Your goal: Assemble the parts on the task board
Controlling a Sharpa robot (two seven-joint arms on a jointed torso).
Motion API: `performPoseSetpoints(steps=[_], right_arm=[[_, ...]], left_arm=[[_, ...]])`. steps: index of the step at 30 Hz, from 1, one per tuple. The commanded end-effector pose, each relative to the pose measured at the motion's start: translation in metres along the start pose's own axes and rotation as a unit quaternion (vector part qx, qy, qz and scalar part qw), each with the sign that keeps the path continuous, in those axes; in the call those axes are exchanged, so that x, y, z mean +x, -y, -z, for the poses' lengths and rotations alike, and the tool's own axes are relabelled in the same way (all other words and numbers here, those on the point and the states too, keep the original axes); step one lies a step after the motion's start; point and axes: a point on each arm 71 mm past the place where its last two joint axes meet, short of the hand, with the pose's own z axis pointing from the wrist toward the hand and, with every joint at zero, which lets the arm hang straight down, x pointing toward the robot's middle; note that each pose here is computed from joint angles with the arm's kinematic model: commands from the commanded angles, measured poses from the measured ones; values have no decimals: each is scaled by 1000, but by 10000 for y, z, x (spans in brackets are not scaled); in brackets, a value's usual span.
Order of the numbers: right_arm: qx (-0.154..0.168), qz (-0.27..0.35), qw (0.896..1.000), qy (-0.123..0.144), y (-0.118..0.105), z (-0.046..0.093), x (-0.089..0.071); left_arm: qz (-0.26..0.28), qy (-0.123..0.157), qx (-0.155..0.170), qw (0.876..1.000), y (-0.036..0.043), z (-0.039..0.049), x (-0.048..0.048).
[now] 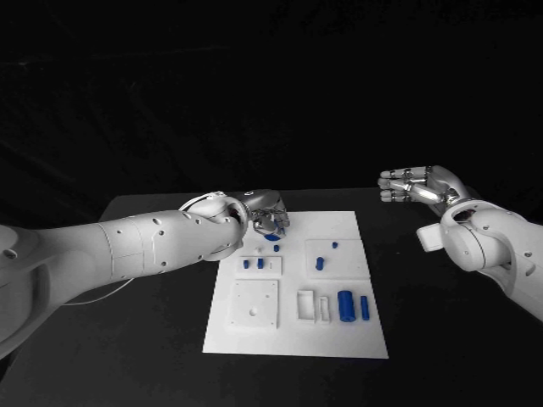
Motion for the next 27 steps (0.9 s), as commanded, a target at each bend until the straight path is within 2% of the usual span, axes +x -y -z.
performPoseSetpoints(steps=[1, 7, 14, 27], right_arm=[[-7, 3, 1000, -7, -17, 0, 20], [-7, 3, 1000, -8, -20, 2, 21], [-9, 4, 1000, -9, -28, 2, 31], [-10, 3, 1000, -10, -35, 3, 38]], left_arm=[[-55, -14, 32, 998, 44, -12, 61], [-73, -46, 30, 996, 27, -15, 171], [-94, -55, 32, 994, 5, -26, 255], [-95, -64, 27, 993, -58, -40, 367]])
